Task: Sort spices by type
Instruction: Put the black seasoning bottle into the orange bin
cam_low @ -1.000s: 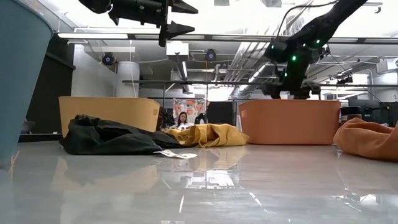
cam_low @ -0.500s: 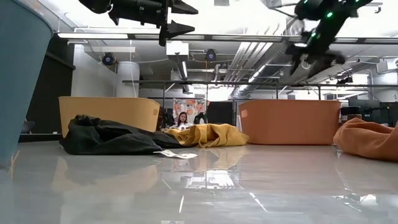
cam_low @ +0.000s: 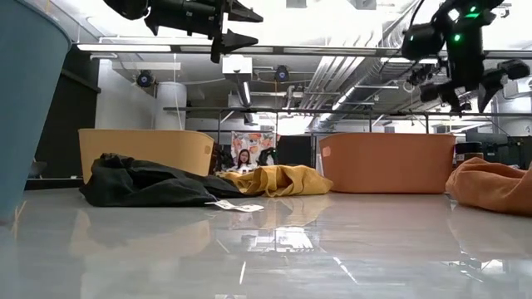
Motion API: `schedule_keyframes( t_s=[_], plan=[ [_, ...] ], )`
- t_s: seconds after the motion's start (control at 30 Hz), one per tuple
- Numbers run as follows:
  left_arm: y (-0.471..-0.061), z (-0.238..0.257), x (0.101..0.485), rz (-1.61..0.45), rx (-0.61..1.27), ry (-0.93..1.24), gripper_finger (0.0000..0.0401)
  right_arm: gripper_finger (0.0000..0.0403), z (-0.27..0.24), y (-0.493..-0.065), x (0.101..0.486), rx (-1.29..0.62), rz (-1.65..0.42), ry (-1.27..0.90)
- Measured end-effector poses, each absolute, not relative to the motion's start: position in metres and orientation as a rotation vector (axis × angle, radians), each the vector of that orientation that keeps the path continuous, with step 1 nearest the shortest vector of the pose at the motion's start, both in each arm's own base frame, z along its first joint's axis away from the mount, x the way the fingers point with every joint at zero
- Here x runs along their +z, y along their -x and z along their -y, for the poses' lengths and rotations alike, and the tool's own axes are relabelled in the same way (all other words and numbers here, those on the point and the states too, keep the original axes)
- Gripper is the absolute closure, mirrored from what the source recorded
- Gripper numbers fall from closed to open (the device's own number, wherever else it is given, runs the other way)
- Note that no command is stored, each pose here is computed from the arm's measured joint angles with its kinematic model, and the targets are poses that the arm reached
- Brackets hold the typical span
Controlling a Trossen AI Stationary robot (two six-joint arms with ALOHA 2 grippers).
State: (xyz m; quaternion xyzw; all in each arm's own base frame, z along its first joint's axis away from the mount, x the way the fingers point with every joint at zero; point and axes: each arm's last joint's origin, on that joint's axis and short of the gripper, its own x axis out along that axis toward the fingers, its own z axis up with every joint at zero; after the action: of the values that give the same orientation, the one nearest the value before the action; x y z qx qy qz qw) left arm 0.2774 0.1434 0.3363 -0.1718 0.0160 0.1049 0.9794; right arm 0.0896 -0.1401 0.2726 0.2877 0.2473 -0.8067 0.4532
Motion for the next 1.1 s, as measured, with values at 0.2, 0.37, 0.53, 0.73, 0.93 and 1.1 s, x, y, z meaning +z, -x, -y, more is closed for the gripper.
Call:
schedule_keyframes(
  t_s=[0.2,0.37,0.53,0.73,0.93,1.1],
  plan=[
    [-0.277,-0.143,0.336,-0.033,0.209,0.347,0.0155,0.0381,0.148,-0.095,0.248,-1.972,-0.814,-0.686],
    [-0.277,-0.143,0.336,-0.039,0.201,0.35,0.0155,0.0389,0.145,-0.095,0.237,-1.869,-0.971,-0.692],
    [-0.278,-0.143,0.335,-0.045,0.201,0.352,0.0155,0.0398,0.138,-0.091,0.226,-1.774,-1.112,-0.669],
    [-0.278,-0.143,0.335,-0.044,0.201,0.353,0.0155,0.0401,0.133,-0.088,0.213,-1.689,-1.107,-0.676],
    [-0.278,-0.143,0.335,-0.044,0.201,0.352,0.0155,0.0402,0.131,-0.086,0.218,-1.62,-1.101,-0.603],
    [-0.278,-0.143,0.335,-0.044,0.202,0.352,0.0155,0.0402,0.127,-0.085,0.224,-1.549,-1.061,-0.606]
  ],
)
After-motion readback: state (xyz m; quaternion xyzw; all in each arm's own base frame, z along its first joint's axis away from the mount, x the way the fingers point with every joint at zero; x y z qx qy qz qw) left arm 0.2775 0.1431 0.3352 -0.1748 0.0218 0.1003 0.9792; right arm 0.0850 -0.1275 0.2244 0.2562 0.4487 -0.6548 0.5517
